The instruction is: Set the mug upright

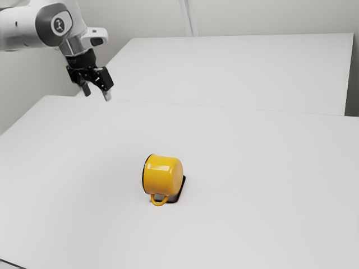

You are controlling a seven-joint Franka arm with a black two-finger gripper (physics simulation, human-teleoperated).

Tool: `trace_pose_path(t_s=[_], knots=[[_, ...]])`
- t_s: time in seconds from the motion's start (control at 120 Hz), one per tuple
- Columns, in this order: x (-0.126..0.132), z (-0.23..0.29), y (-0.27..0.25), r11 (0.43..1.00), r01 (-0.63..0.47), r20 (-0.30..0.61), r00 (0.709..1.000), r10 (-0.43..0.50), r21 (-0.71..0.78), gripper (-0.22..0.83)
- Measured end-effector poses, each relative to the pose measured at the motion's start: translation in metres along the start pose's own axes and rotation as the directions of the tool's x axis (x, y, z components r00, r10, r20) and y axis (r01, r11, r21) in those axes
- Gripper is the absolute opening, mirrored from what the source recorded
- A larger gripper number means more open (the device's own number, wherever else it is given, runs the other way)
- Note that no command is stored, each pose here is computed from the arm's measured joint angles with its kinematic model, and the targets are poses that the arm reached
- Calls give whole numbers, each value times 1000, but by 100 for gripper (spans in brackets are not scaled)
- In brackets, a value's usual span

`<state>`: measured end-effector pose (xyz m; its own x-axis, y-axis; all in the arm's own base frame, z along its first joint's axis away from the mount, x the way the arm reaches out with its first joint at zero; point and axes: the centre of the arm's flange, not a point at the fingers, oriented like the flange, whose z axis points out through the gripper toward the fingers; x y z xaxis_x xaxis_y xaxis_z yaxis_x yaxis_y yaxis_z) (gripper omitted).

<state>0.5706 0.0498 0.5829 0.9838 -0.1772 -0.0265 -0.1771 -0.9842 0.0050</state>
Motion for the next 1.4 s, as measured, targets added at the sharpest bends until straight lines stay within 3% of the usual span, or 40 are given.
trace_pose_path(t_s=[0.167, 0.433, 0.558, 0.8, 1.142, 1.4], knots=[[-25, 7, -5, 999, 8, -25, 1000, -9, -37, 60], [-53, 33, 13, 971, 29, -64, 997, -45, -239, 60], [-61, 68, 17, 929, 86, -20, 995, -99, -359, 60], [-57, 124, 7, 780, 197, 89, 980, -180, -594, 60], [-55, 196, 5, 609, 258, 178, 966, -190, -750, 60], [-44, 233, 18, 579, 223, 149, 974, -174, -784, 60]])
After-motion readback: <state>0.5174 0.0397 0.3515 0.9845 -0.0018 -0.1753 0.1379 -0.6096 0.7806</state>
